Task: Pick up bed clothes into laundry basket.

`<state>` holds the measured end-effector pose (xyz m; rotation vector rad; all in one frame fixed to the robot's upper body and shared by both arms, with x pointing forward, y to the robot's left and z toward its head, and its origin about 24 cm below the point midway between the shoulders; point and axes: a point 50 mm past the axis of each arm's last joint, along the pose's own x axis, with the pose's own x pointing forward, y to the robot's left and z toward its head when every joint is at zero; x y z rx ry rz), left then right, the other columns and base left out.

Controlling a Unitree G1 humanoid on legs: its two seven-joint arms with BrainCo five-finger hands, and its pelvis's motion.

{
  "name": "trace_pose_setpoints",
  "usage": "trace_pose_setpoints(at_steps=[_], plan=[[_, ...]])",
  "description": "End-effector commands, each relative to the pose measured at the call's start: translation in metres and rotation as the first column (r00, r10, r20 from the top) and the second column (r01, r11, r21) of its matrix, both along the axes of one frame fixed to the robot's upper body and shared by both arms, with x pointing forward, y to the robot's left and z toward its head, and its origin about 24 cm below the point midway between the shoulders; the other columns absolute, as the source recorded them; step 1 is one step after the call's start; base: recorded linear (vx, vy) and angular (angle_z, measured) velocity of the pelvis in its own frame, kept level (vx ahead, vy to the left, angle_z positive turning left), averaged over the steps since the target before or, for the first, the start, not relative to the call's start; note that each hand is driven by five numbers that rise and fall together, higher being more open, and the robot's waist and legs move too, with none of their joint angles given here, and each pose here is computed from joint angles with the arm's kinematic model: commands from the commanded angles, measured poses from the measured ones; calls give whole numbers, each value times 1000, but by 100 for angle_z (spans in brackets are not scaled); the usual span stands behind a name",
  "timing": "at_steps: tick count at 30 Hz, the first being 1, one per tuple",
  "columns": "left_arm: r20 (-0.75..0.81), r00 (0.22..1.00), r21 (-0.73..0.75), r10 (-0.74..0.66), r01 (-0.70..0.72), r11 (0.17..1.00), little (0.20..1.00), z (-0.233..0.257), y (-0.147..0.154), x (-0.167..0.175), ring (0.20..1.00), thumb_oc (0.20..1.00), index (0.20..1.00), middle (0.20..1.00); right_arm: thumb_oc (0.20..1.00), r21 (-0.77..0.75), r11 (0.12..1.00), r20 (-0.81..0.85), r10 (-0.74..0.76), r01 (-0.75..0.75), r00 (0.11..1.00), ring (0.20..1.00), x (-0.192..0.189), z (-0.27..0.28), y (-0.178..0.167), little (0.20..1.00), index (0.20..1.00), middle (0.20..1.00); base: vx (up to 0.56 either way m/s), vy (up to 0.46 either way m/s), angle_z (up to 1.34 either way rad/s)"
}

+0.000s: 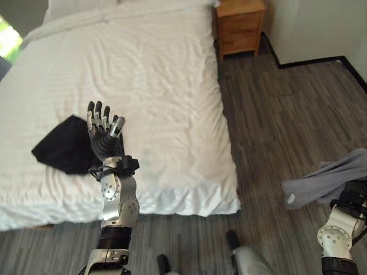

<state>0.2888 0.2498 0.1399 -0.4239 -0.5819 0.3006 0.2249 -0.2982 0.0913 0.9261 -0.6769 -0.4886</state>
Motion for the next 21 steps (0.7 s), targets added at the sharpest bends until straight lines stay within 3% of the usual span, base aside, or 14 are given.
trace_pose_setpoints(at_steps=[1, 9, 15, 19, 20, 21], plan=[[208, 975, 143, 79, -110, 984, 1000, 49, 22, -16, 1000, 1000, 1000, 1000, 200, -183, 983, 176, 58, -25, 983, 200, 8, 51, 7, 200, 200, 200, 294, 372, -49], [304, 935, 325, 181, -280, 903, 1000, 92, 37, -21, 1000, 1000, 1000, 1000, 200, -127, 991, 115, 64, -49, 991, 200, 3, 28, 19, 200, 200, 200, 184, 496, -18], [346, 901, 461, 260, -404, 790, 1000, 113, 45, -26, 1000, 1000, 1000, 1000, 200, -134, 987, 95, 99, -86, 991, 200, 2, 19, 18, 200, 200, 200, 105, 117, -6], [312, 862, 694, 400, -494, 524, 1000, 116, 65, -30, 1000, 1000, 1000, 1000, 200, -204, 974, 105, 117, -94, 988, 200, 12, 34, 16, 200, 200, 200, 49, -58, 6], [254, 835, 845, 488, -437, 308, 1000, 118, 84, -29, 1000, 1000, 1000, 1000, 200, -226, 969, 81, 120, -99, 989, 200, 10, 32, 12, 200, 200, 200, 77, -71, 12], [290, 740, 935, 607, -355, -15, 1000, 130, 103, -27, 1000, 1000, 1000, 1000, 200, -222, 966, 56, 145, -129, 988, 200, 10, 27, 15, 200, 200, 200, 51, -72, 23]])
